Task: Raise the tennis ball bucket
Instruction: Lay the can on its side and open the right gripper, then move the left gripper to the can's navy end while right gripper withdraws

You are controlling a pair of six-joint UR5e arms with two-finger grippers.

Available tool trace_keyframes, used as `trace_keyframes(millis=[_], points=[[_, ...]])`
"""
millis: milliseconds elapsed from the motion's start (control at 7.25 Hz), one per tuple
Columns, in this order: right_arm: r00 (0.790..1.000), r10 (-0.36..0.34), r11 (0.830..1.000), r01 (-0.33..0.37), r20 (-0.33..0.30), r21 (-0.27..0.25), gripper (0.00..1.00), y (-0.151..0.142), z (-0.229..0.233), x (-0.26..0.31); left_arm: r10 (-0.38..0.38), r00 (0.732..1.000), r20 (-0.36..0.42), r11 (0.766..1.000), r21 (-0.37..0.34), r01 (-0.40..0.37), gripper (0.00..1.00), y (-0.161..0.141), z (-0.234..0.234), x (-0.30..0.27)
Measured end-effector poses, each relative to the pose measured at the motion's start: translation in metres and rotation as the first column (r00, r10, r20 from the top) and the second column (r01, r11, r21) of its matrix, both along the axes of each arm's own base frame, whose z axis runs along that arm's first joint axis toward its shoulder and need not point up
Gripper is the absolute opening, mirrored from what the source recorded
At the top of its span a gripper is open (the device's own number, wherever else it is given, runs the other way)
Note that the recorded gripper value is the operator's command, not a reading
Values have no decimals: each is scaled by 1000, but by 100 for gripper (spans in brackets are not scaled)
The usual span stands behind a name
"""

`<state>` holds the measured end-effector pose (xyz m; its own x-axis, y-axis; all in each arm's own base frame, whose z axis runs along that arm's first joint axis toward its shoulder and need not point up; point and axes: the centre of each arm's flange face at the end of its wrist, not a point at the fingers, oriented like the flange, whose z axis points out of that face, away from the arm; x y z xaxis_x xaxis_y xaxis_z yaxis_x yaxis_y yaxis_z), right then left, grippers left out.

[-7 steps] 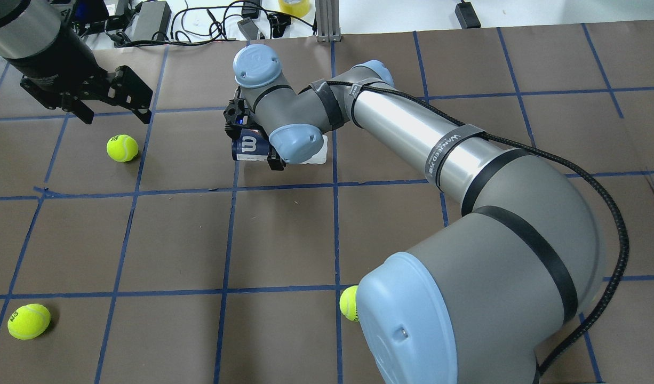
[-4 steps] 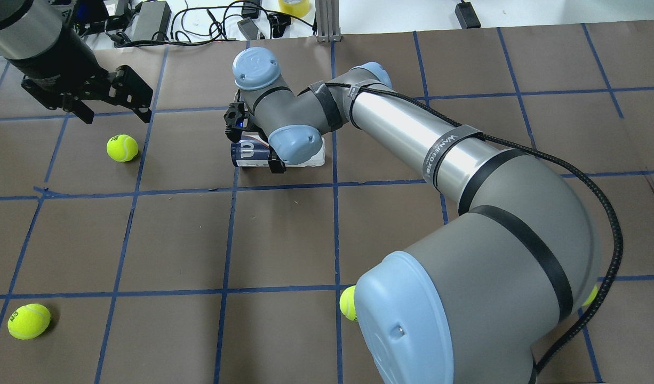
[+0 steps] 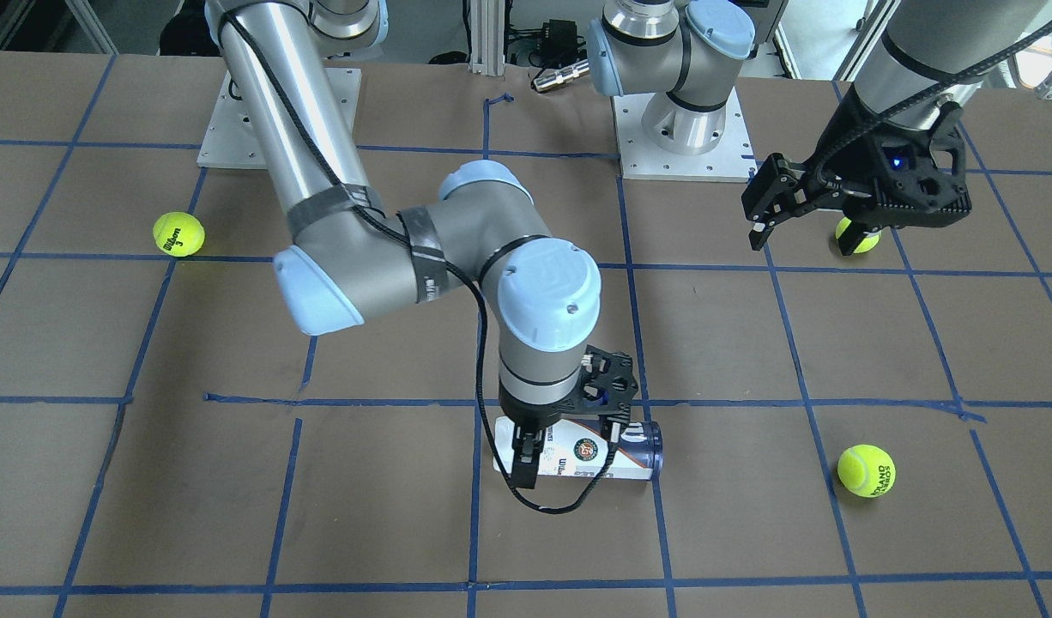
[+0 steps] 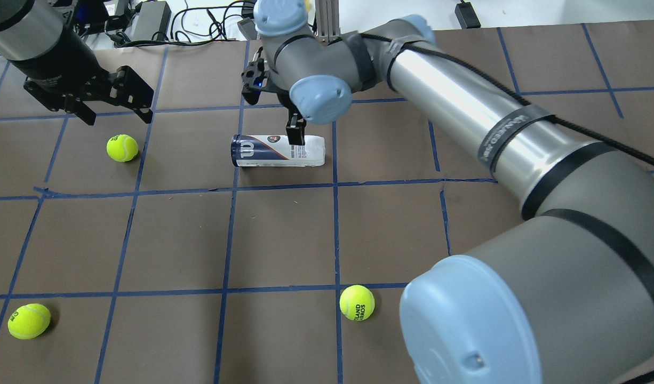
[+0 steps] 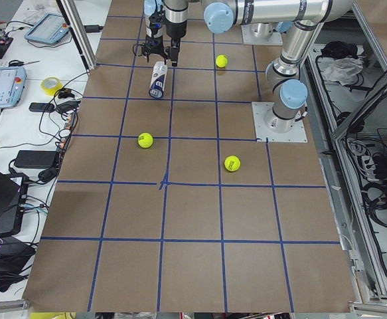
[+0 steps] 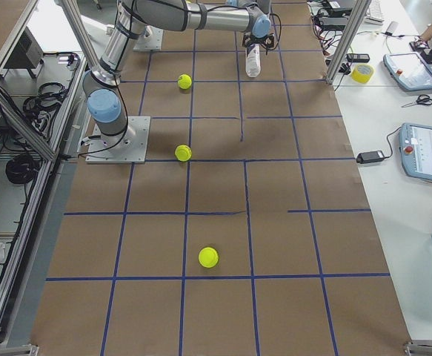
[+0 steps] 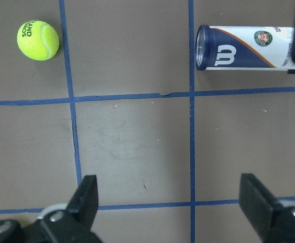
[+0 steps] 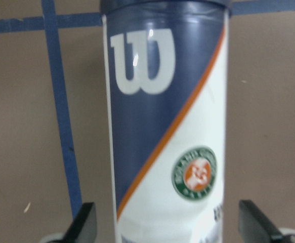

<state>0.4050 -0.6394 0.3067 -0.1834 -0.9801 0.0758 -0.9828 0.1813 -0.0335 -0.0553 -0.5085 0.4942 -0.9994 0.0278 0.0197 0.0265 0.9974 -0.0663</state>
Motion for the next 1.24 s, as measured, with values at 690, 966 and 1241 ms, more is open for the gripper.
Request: trace_keyframes(millis=[690,966,1241], points=[[879,-477,879,477,17,20,98,1,146,-218,-2,992,-123,1000,-28,-1,100,-47,-55,-4],[679,-734,679,733,11,45,100,39,159,-260,-17,974,-228,998,-55,4,100,-72,-104,-10],[406,-914,406,912,-2,61,100,64,158,-272,-15,950,-311,1000,-29,6,100,-91,-151,-14]])
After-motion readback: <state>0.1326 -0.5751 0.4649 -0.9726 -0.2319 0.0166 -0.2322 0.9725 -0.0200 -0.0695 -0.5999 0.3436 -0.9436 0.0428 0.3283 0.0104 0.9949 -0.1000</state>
